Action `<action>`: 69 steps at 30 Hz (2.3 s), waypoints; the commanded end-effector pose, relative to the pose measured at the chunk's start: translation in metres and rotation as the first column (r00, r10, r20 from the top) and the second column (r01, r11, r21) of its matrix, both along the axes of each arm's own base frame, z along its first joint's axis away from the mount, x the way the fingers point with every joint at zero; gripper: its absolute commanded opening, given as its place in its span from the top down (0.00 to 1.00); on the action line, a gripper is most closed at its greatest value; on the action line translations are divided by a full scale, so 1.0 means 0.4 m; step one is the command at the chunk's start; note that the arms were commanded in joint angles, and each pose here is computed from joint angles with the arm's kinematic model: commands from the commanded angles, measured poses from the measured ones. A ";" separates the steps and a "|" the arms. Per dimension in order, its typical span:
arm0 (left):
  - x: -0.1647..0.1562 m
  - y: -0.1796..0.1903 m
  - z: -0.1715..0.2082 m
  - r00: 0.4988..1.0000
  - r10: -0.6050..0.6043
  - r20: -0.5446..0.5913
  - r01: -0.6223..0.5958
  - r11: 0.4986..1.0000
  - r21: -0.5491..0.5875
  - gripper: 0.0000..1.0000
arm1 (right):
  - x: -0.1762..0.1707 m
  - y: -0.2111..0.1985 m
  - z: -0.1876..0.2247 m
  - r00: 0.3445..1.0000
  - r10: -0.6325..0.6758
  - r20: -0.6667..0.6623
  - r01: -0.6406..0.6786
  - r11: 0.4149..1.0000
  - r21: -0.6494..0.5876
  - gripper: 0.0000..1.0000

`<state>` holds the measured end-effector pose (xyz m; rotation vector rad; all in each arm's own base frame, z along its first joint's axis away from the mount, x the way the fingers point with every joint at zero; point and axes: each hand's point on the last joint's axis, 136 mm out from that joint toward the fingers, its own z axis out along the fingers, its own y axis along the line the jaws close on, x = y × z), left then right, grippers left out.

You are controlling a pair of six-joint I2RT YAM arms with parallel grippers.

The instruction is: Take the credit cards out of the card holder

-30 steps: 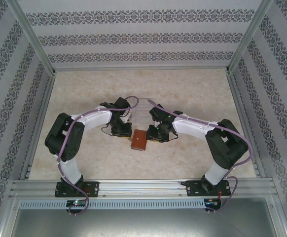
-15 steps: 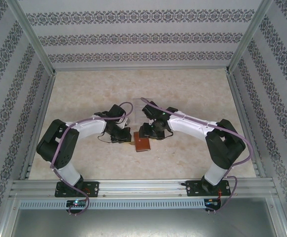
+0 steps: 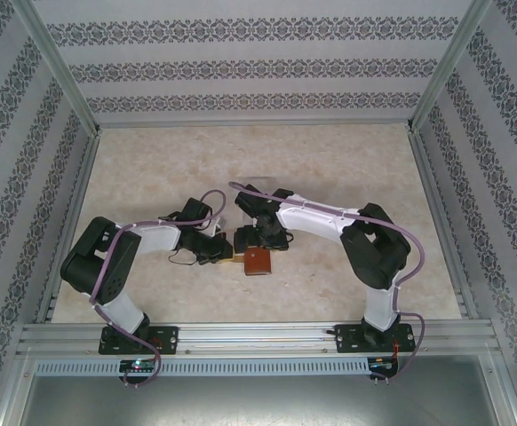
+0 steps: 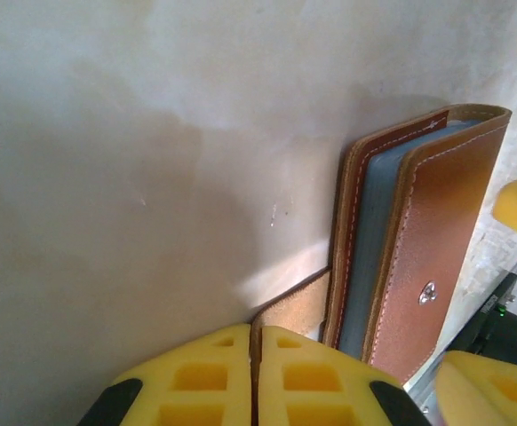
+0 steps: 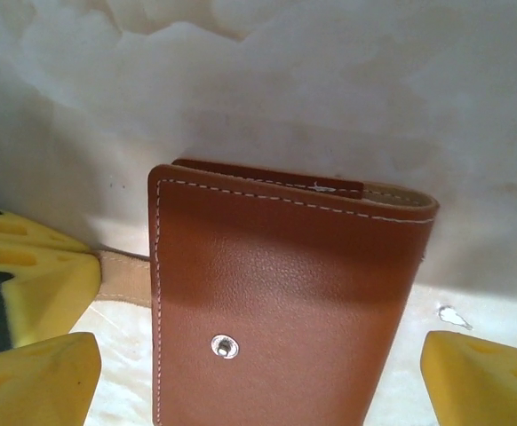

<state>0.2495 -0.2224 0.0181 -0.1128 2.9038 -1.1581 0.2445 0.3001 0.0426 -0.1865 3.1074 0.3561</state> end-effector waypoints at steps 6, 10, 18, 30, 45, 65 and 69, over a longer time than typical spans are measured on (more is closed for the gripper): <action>0.016 0.002 -0.006 1.000 0.016 0.016 -0.016 0.999 -0.052 0.94 | -0.014 -0.017 -0.037 0.999 -0.003 -0.037 0.000 0.995 -0.096 0.06; 0.015 0.003 -0.008 1.000 0.015 0.009 -0.015 0.998 -0.063 0.93 | -0.016 -0.012 -0.054 0.999 -0.012 -0.048 0.007 0.994 -0.105 0.06; 0.011 0.008 -0.012 1.000 0.011 -0.001 -0.011 0.998 -0.067 0.94 | -0.023 -0.014 -0.065 0.998 -0.037 -0.050 0.030 0.991 -0.127 0.06; 0.010 0.018 -0.016 1.000 0.020 -0.011 -0.020 0.998 -0.055 0.93 | -0.023 -0.045 -0.013 0.998 -0.056 -0.015 0.053 0.986 -0.158 0.07; 0.008 0.023 -0.018 1.000 0.021 -0.019 -0.022 0.999 -0.038 0.94 | -0.024 -0.064 0.031 0.999 -0.047 0.019 0.050 0.987 -0.156 0.08; 0.029 0.041 0.018 1.000 0.020 -0.006 -0.020 0.999 0.041 0.92 | -0.015 -0.151 0.071 0.994 -0.087 0.065 0.094 0.988 -0.120 0.42; 0.035 0.047 0.033 0.999 0.032 -0.005 -0.032 0.998 0.062 0.88 | -0.013 -0.166 0.062 0.993 -0.099 0.064 0.105 0.990 -0.092 0.55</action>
